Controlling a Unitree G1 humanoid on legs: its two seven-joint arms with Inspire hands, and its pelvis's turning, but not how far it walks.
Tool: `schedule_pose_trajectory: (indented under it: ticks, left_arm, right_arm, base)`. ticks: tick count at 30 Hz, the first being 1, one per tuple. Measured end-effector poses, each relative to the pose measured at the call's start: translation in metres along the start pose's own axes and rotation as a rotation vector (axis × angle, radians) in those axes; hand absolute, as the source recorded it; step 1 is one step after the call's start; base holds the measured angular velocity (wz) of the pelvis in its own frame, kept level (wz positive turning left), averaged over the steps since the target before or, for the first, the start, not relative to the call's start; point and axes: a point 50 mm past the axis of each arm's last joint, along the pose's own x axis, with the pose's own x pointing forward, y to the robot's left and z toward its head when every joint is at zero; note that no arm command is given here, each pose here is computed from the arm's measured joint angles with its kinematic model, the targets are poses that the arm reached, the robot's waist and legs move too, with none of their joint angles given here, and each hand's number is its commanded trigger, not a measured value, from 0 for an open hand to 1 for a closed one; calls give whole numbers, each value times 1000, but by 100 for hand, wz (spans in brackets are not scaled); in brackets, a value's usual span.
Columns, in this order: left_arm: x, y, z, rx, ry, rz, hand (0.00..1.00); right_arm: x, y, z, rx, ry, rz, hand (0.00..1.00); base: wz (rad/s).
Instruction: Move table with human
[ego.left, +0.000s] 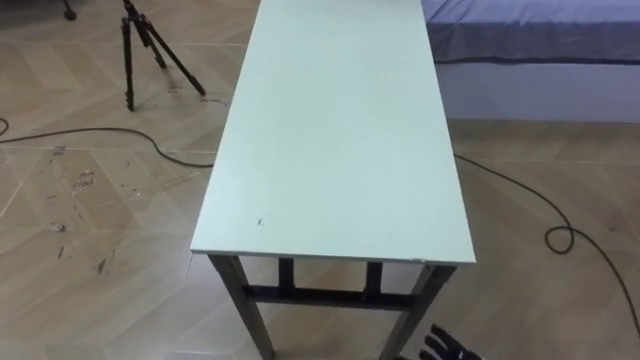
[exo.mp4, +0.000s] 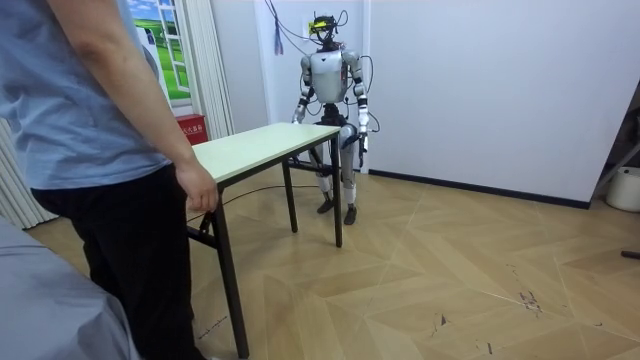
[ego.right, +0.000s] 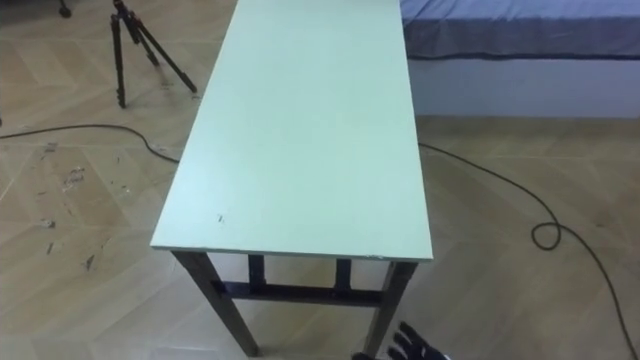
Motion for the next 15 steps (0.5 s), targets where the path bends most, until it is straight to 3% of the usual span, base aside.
schedule_pose_trajectory:
  ticks: [9, 15]
  left_arm:
    - [-10, -49, 23, -107, -130, -306, 0]
    - [-15, -63, 32, -190, -171, -401, 0]
  right_arm:
    - [-1, 44, 11, 36, -88, 259, 0]
    - [-1, 57, 11, 59, -91, 321, 0]
  base:
    - [0]
    - [0]
